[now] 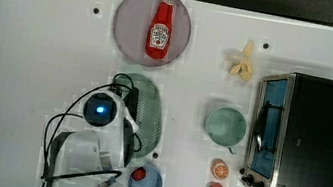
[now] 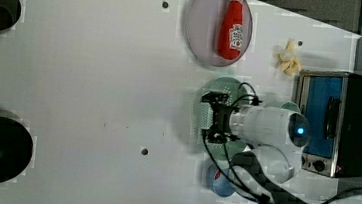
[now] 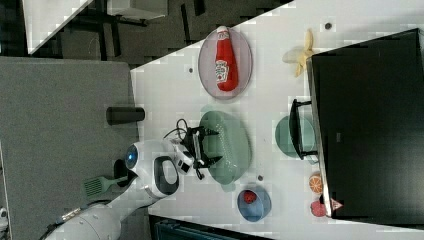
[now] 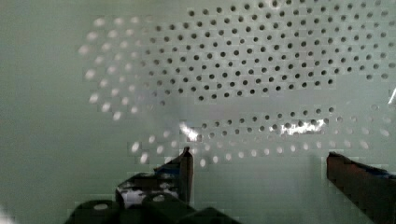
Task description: Drag strainer right to left.
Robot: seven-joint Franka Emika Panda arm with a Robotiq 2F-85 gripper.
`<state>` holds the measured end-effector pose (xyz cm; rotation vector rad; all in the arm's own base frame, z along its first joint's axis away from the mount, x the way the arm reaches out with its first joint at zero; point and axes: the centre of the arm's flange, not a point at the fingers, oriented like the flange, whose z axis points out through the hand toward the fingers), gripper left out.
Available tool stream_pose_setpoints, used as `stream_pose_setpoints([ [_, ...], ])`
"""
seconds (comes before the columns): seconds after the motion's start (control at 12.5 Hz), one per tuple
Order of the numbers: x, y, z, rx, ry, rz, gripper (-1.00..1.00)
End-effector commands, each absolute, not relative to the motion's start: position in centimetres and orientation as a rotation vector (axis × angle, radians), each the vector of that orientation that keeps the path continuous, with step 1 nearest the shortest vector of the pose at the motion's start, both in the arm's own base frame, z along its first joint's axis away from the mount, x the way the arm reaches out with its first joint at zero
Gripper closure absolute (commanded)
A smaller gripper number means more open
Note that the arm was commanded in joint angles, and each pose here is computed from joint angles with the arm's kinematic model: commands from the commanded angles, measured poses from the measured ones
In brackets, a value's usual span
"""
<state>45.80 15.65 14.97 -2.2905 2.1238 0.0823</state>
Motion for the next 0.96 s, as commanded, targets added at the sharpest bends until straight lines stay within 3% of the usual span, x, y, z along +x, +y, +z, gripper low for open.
stream_pose_setpoints([
  [0.08,46.3,18.8,15.8,-2.178,2.201,0.086,-1.00],
  [0.96,47.5,28.4,15.5,-2.168,2.233,0.136,-1.00],
])
